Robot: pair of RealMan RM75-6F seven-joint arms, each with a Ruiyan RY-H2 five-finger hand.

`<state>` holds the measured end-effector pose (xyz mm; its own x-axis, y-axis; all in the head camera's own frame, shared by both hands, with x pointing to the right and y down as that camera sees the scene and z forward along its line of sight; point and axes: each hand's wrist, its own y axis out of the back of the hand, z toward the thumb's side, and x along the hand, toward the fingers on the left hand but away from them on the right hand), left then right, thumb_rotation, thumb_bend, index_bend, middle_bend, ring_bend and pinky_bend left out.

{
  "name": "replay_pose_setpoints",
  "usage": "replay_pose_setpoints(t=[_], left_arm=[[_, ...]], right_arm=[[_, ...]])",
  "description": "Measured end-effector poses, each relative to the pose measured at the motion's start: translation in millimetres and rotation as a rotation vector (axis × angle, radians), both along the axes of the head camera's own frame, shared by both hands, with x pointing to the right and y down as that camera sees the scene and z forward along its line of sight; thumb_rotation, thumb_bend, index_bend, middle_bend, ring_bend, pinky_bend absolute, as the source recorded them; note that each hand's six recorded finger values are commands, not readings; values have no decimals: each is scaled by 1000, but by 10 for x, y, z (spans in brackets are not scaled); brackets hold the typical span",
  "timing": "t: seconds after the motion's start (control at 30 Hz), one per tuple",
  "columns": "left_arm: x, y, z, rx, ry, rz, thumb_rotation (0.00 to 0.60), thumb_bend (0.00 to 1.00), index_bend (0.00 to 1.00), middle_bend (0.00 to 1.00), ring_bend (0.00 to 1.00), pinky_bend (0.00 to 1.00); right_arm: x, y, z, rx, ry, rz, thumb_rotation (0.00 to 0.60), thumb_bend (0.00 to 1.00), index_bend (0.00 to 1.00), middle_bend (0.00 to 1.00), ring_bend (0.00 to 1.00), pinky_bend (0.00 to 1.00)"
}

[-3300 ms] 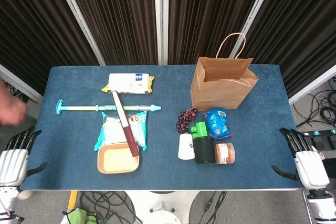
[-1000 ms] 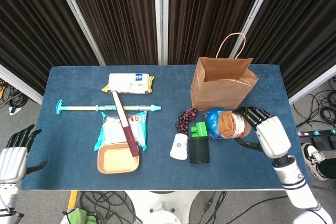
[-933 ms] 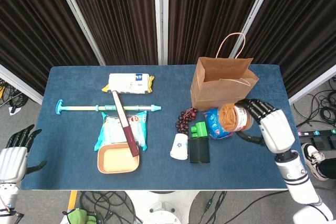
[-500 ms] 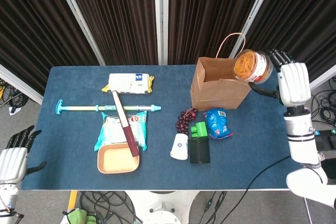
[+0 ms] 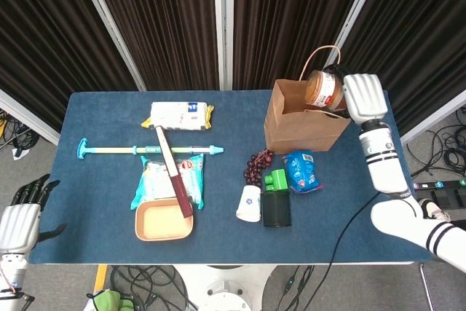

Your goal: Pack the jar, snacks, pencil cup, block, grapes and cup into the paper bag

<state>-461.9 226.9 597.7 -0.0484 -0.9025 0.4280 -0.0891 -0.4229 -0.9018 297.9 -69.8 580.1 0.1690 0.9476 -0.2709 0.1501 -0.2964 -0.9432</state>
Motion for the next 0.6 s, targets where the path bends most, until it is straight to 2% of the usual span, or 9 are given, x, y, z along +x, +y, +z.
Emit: replay_pose_setpoints(t=[0.03, 0.13, 0.2, 0.27, 0.4, 0.6], left_arm=[[-5, 9, -2, -1, -1, -2, 600, 42, 221, 175, 133, 144], [-19, 38, 2, -5, -2, -9, 600, 43, 221, 175, 133, 144], [-22, 46, 7, -10, -4, -10, 600, 42, 221, 175, 133, 144], [-12, 42, 5, -8, -1, -7, 600, 42, 221, 175, 133, 144], [13, 20, -16, 3, -1, 3, 600, 42, 221, 175, 133, 144], [35, 12, -40, 6, -6, 9, 600, 43, 221, 175, 133, 144]], right_arm=[[-15, 6, 22, -8, 5, -3, 600, 187, 425, 421, 249, 362], [-42, 33, 71, -38, 17, -8, 600, 187, 224, 330, 153, 289], [-37, 47, 89, -58, 21, -5, 600, 187, 64, 229, 65, 228], [-24, 65, 107, -87, 23, 1, 600, 187, 11, 171, 20, 186], [-6, 73, 73, -118, 18, 8, 600, 185, 0, 100, 0, 136], [-17, 53, -73, -73, -31, 10, 600, 160, 0, 92, 0, 128]])
